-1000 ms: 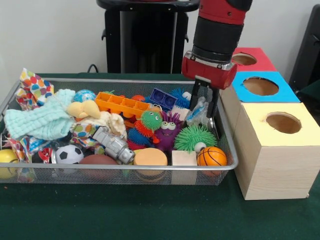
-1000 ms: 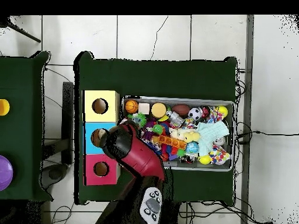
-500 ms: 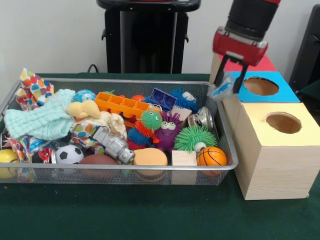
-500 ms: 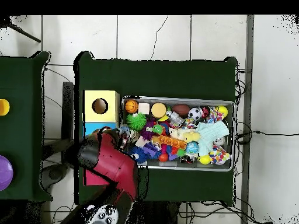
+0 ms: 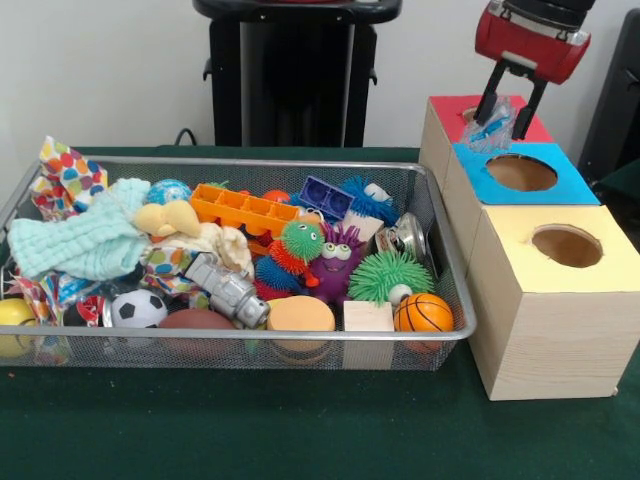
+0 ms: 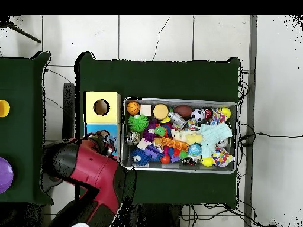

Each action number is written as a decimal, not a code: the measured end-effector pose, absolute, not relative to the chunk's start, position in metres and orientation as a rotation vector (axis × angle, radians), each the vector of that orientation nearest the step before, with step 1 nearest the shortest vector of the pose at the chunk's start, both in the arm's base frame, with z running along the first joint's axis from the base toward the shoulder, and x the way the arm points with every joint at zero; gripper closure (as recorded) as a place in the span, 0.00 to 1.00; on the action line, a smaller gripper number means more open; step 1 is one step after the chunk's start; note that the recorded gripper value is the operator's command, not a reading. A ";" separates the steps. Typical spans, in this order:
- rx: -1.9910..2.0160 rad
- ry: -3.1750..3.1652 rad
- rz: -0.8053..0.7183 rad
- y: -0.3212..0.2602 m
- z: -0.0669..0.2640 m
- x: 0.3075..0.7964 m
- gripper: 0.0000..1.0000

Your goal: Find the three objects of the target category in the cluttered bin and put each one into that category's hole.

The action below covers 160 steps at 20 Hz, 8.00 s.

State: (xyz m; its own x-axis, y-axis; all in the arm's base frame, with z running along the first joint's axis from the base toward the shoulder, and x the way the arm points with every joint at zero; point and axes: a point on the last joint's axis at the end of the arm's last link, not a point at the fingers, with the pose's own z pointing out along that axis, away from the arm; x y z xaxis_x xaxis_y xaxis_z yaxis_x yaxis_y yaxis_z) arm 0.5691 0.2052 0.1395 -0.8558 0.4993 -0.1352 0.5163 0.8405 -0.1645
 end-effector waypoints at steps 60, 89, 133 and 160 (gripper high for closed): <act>1.083 2.739 -0.188 0.266 0.111 0.578 0.00; 1.191 2.773 -0.232 0.250 0.151 0.589 0.00; 0.807 2.588 -0.425 -0.027 0.111 0.626 0.00; 0.736 2.720 -0.306 -0.142 0.042 0.606 0.00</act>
State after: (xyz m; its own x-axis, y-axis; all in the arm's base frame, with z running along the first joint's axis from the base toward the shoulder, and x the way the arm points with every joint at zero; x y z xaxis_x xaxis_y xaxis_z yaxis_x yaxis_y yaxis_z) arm 0.6056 -0.1424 0.0421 -0.8215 0.4539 -0.3451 0.5193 0.8455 -0.1241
